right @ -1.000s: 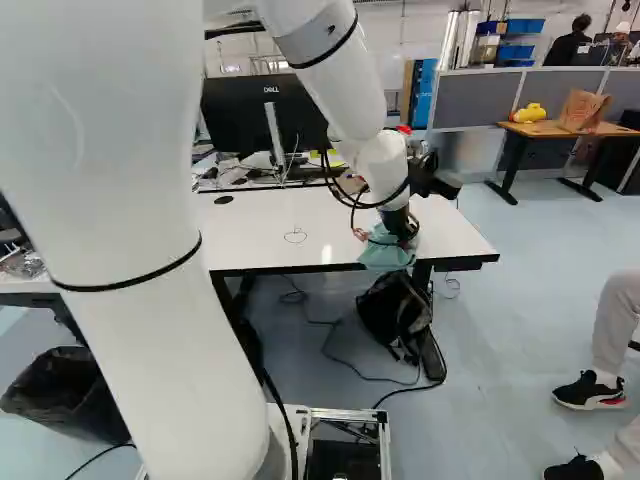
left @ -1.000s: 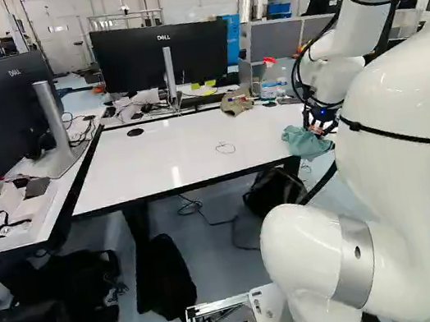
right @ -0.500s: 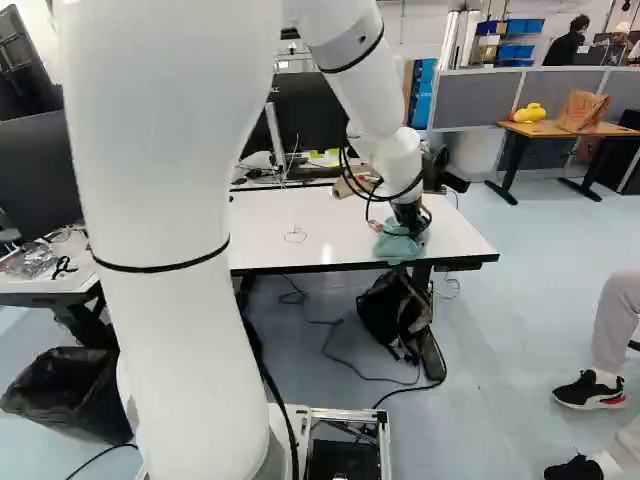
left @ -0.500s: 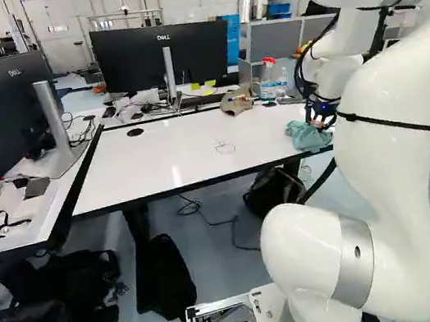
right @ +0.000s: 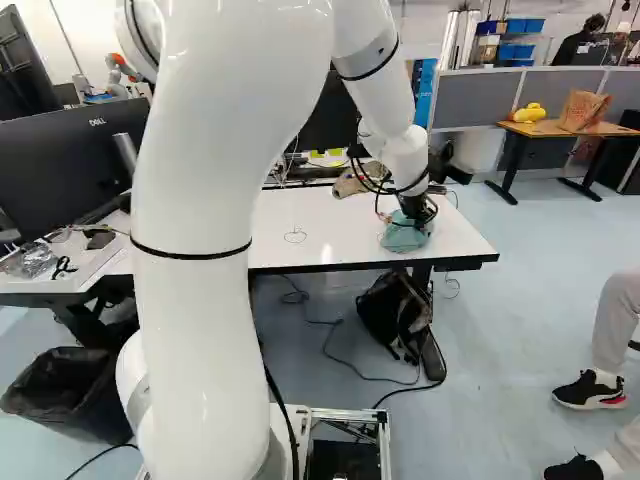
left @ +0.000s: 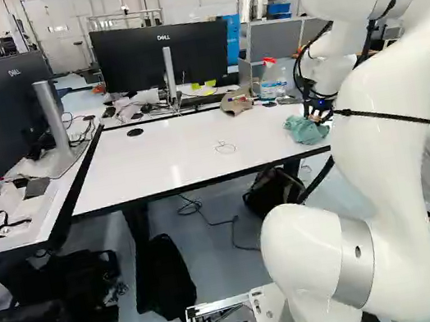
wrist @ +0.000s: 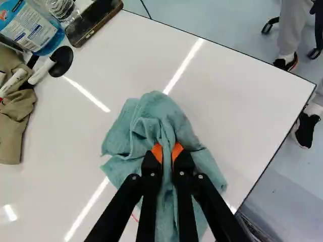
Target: Clean the table with the green towel
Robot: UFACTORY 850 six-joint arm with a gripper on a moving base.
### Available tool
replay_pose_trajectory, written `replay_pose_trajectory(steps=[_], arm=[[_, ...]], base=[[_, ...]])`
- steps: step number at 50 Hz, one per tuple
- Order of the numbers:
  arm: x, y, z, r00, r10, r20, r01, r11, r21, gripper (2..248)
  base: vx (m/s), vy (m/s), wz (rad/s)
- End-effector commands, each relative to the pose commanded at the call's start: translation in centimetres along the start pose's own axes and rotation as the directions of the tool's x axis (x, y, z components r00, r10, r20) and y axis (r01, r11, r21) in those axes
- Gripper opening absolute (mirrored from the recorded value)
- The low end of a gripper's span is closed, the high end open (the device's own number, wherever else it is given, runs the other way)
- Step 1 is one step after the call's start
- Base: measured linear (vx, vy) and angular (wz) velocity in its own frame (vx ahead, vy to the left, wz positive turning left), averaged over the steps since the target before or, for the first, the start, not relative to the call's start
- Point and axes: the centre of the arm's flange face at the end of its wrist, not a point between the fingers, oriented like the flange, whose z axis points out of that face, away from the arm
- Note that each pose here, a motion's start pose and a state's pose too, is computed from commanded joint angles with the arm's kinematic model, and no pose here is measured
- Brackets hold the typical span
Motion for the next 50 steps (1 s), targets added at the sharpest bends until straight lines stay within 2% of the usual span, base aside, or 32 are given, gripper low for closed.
replay_pose_trajectory(steps=[15, 29, 38, 50], arm=[[1.1, -2.2, 1.4, 1.0, -0.025, -0.008, 0.025, 1.0, 0.019, 41], [1.2, -4.7, 2.2, 0.998, -0.057, -0.01, 0.057, 0.998, 0.04, 41], [0.5, -6.0, 2.1, 0.997, -0.076, -0.003, 0.076, 0.996, 0.051, 41], [-1.4, -6.7, 1.1, 0.995, -0.095, 0.012, 0.094, 0.994, 0.058, 41]], base=[[0.0, 0.0, 0.0], [0.0, 0.0, 0.0], [0.0, 0.0, 0.0], [0.0, 0.0, 0.0]])
